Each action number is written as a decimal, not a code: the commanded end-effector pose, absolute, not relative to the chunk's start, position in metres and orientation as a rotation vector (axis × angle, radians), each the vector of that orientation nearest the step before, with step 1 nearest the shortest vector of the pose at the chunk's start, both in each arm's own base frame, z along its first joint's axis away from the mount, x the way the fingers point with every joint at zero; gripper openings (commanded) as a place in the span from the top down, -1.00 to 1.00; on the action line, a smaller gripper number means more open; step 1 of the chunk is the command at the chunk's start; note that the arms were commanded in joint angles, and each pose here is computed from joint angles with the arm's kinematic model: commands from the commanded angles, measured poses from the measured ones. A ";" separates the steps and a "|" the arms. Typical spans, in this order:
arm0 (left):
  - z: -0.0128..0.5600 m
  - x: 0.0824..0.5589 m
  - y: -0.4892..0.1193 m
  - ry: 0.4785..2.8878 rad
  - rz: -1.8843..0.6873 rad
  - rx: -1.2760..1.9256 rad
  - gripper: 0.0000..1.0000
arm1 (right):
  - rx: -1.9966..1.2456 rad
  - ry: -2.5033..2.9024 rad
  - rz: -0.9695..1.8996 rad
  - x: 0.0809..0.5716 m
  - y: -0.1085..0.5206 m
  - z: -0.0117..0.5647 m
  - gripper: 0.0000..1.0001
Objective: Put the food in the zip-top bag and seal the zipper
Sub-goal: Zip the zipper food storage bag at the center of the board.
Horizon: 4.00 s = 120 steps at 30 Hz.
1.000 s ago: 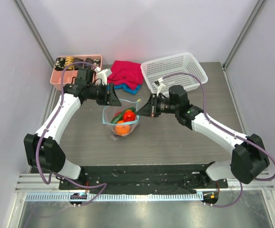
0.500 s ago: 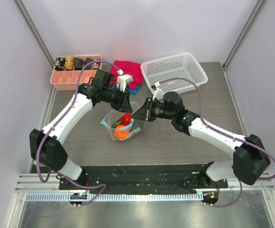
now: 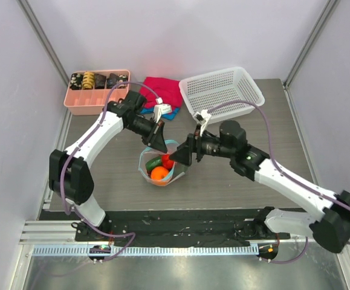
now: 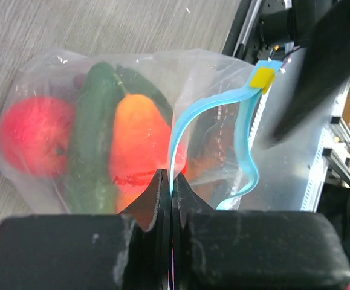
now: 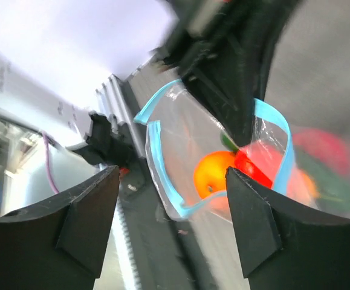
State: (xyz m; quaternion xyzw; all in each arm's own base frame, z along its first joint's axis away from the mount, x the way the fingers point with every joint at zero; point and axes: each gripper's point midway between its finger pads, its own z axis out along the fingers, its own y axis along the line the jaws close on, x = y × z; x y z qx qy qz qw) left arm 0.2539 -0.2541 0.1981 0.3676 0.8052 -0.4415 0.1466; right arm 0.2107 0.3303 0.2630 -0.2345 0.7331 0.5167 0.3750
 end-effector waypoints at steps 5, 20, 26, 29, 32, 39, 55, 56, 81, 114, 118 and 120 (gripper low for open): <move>0.216 0.251 -0.252 2.200 -1.372 1.167 1.00 | -1.106 1.474 0.789 0.202 0.255 0.277 -0.59; 0.217 0.260 -0.257 2.183 -1.377 1.177 0.99 | -1.501 1.092 0.679 0.239 0.246 0.210 -0.53; 0.215 0.261 -0.256 2.191 -1.363 1.170 0.99 | -1.497 1.070 0.753 0.248 0.260 0.218 -0.38; 0.214 0.261 -0.256 2.196 -1.363 1.163 0.99 | -1.498 1.072 0.798 0.246 0.266 0.220 -0.29; 0.214 0.262 -0.257 2.194 -1.360 1.159 0.99 | -1.464 1.065 0.823 0.247 0.273 0.230 -0.22; 0.212 0.262 -0.256 2.192 -1.349 1.157 1.00 | -1.456 1.071 0.842 0.246 0.283 0.230 0.29; 0.291 0.280 -0.262 1.704 -0.854 1.148 -0.04 | -1.426 1.114 0.829 0.243 0.280 0.235 0.98; 0.292 0.266 -0.272 1.666 -0.853 1.203 -0.04 | -1.430 1.122 0.830 0.242 0.280 0.234 0.98; 0.256 0.217 -0.332 1.475 -0.748 1.561 0.21 | -1.332 1.191 0.861 0.230 0.287 0.260 0.98; 0.217 0.215 -0.215 1.810 -0.548 1.597 1.00 | -1.170 1.345 0.713 0.251 0.239 0.250 0.98; 0.217 0.220 -0.194 1.851 -0.501 1.576 1.00 | -1.156 1.367 0.673 0.257 0.227 0.247 0.98; 0.214 0.219 -0.184 1.882 -0.494 1.575 0.99 | -1.148 1.372 0.669 0.258 0.223 0.246 0.98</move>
